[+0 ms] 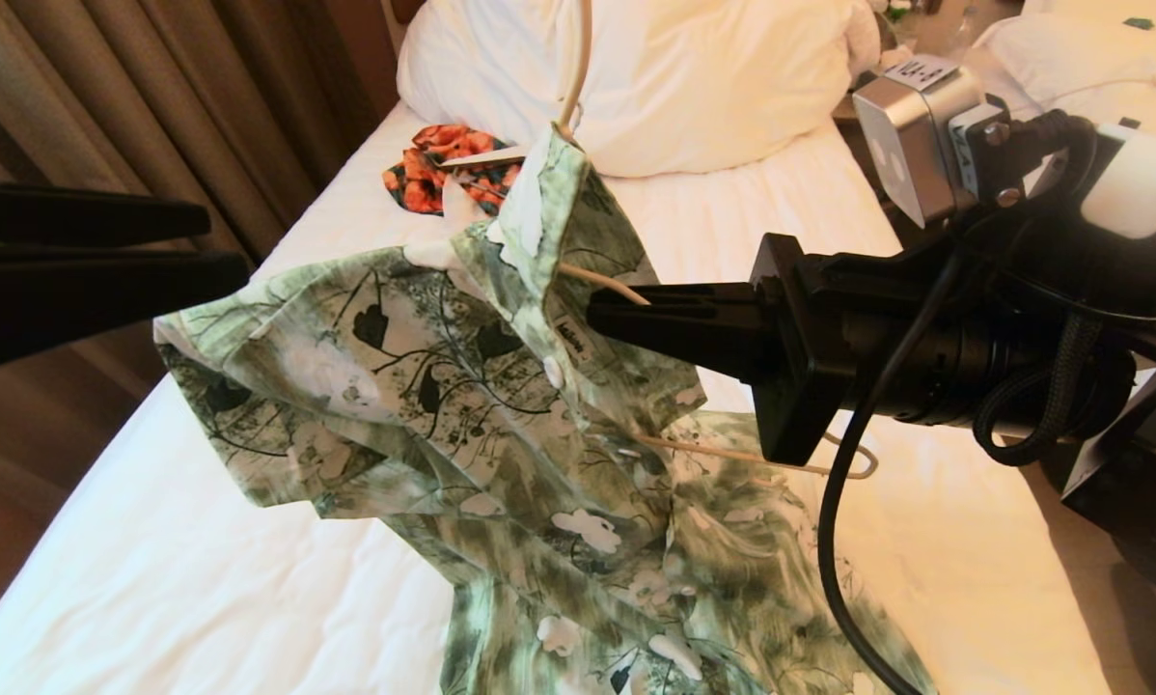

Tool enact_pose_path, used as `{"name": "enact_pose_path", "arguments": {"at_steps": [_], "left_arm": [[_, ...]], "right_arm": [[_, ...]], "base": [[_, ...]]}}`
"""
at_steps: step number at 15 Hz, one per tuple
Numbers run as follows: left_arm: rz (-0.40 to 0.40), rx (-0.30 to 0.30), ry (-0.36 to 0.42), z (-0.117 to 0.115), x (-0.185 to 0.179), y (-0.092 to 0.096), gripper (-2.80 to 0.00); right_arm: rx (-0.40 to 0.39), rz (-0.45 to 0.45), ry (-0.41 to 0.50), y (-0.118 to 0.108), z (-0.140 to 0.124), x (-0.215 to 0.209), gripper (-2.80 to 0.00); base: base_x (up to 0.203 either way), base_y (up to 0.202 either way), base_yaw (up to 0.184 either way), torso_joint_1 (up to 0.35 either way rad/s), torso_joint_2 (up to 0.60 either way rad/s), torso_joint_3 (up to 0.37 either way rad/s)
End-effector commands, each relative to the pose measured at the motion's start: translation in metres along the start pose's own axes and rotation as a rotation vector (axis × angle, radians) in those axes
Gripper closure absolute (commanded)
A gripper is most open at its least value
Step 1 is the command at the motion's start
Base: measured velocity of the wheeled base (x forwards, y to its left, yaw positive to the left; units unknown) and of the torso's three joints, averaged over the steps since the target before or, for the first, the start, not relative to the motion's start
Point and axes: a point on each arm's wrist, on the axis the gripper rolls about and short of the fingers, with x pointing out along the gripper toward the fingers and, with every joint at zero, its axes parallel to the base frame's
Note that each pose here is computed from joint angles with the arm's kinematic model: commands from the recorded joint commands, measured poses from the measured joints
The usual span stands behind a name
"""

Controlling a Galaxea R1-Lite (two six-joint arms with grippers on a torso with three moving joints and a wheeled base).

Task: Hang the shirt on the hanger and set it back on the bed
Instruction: Hook the other side of the shirt onto the hanger

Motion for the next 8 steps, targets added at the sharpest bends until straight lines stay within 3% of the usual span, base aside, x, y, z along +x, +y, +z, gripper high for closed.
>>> {"name": "enact_pose_path", "arguments": {"at_steps": [1, 8], "left_arm": [[-0.005, 0.001, 0.022, 0.001, 0.017, 0.001, -2.8], [-0.077, 0.054, 0.034, 0.009, 0.049, 0.004, -2.8]], "right_arm": [[-0.003, 0.013, -0.006, 0.002, 0.001, 0.002, 0.0], [-0.014, 0.019, -0.021, 0.006, 0.008, 0.0, 0.0]], "base": [[0.0, 0.0, 0.0, 0.0, 0.0, 0.0], [0.0, 0.0, 0.0, 0.0, 0.0, 0.0]]}}
